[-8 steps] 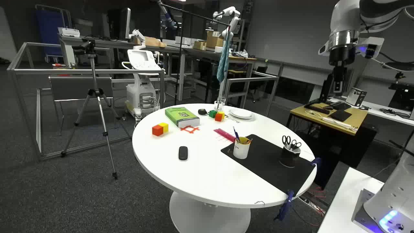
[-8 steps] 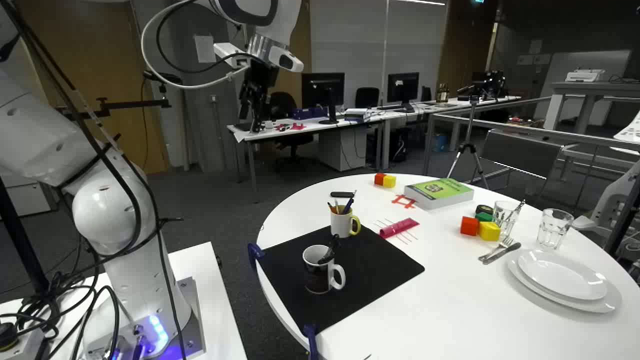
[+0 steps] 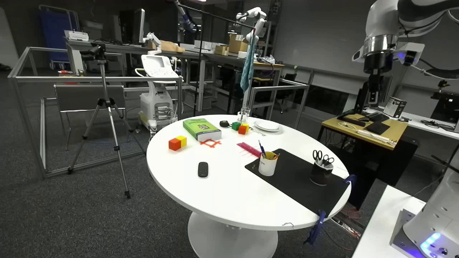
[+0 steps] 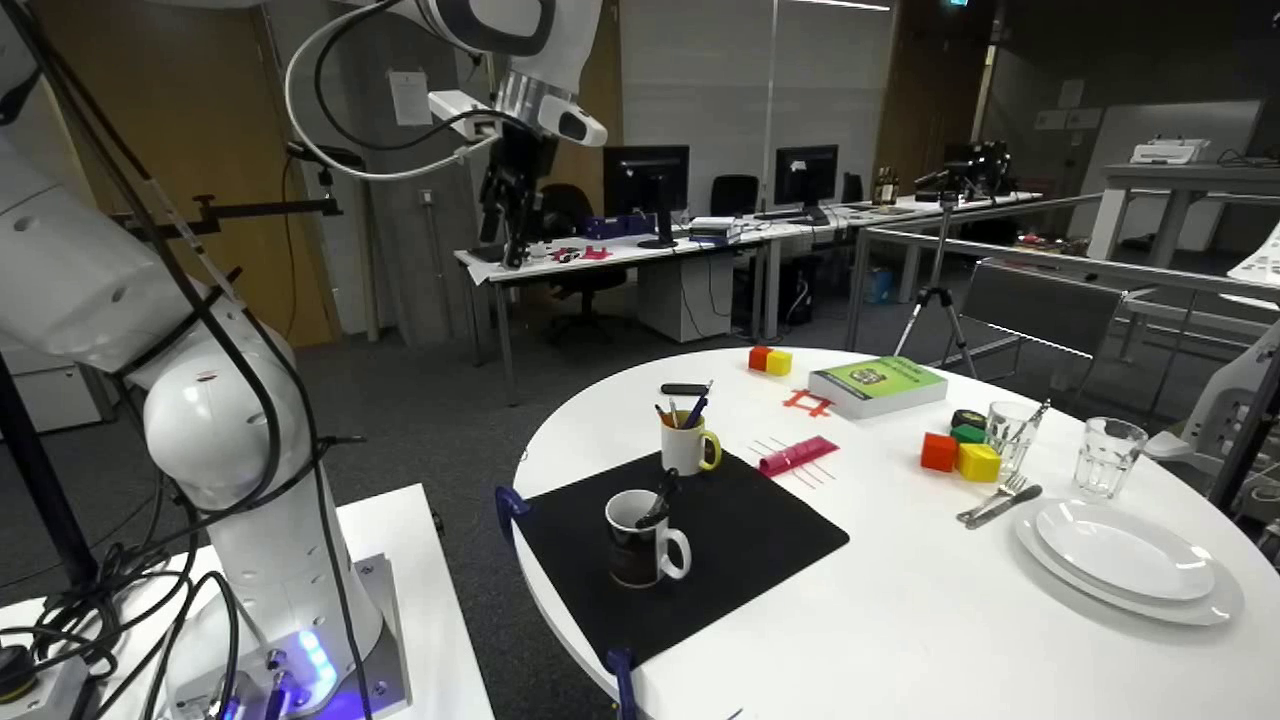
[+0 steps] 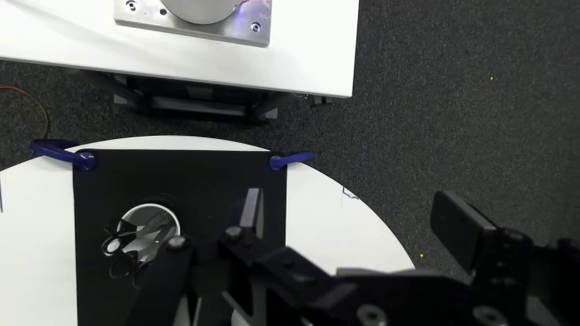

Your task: Remove a scissors from the black cup and place it on the black mat on the table

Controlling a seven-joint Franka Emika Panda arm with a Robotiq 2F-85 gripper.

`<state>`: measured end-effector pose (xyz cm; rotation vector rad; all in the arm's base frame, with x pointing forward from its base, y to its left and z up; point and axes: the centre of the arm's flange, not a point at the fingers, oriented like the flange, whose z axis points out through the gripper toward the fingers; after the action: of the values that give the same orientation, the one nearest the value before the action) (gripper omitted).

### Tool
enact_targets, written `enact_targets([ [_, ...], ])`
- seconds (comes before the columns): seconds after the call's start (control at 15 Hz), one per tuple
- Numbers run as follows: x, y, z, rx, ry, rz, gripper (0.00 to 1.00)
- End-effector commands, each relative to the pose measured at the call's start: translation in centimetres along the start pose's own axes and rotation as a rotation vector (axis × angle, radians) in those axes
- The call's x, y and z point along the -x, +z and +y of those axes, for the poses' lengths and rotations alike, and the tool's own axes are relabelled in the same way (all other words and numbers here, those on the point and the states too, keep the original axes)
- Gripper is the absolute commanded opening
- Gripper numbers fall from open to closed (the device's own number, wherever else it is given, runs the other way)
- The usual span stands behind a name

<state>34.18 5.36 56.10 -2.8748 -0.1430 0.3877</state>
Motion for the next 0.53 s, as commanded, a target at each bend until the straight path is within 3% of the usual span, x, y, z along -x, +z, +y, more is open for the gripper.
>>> enact_targets([
  [0.0,-0.5,0.9,0.5,0.036,-0.017,0.059,1.0],
  [0.47,-3.8,1.7,1.3,0.031,-0.041,0.128,1.0],
])
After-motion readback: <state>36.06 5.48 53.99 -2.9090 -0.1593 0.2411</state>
